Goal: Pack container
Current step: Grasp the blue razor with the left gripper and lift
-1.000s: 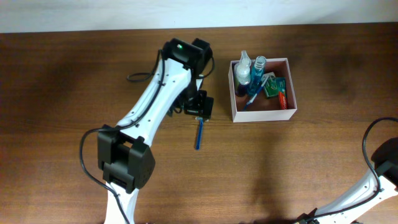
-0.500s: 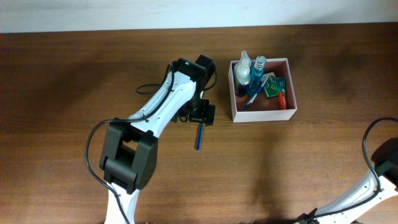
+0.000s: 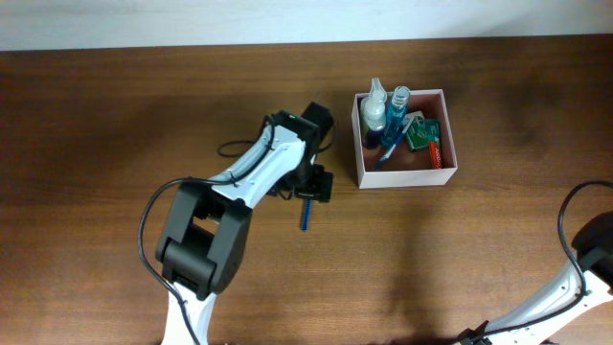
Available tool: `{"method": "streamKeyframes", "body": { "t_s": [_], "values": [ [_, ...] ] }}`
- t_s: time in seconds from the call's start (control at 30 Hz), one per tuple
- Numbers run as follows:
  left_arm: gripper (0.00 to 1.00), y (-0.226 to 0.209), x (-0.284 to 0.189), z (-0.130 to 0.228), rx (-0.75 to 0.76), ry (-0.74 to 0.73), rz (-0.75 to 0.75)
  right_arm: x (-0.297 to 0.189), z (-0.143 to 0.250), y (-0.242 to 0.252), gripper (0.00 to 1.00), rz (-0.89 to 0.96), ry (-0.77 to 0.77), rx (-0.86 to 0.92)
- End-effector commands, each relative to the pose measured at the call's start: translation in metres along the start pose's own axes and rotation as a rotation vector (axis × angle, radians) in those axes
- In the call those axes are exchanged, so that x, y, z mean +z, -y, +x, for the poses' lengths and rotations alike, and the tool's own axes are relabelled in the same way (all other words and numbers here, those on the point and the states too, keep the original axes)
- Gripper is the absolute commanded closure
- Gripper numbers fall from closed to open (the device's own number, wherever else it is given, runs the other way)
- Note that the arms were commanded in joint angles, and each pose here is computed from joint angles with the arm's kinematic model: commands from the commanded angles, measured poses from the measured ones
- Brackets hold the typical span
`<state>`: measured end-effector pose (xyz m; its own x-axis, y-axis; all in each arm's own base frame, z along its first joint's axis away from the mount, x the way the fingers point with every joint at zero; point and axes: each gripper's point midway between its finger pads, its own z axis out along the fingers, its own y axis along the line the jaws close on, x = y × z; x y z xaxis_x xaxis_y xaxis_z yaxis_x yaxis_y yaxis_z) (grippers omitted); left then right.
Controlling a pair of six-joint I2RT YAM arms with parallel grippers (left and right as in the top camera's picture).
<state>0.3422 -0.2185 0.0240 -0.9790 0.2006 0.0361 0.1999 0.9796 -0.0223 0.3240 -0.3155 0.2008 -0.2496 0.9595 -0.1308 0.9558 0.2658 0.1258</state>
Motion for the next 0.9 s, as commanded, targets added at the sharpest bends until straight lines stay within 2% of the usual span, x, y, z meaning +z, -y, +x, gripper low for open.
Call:
{"method": "streamKeyframes", "body": {
  "t_s": [0.0,0.87],
  "values": [
    [0.01,0.019,0.003,0.004,0.026,0.013,0.0,0.003,0.0,0.001,0.01,0.017,0.0,-0.003],
    [0.01,0.015,0.043,0.009,-0.017,-0.064,-0.032,0.003,0.0,0.001,0.01,0.017,0.0,-0.003]
  ]
}}
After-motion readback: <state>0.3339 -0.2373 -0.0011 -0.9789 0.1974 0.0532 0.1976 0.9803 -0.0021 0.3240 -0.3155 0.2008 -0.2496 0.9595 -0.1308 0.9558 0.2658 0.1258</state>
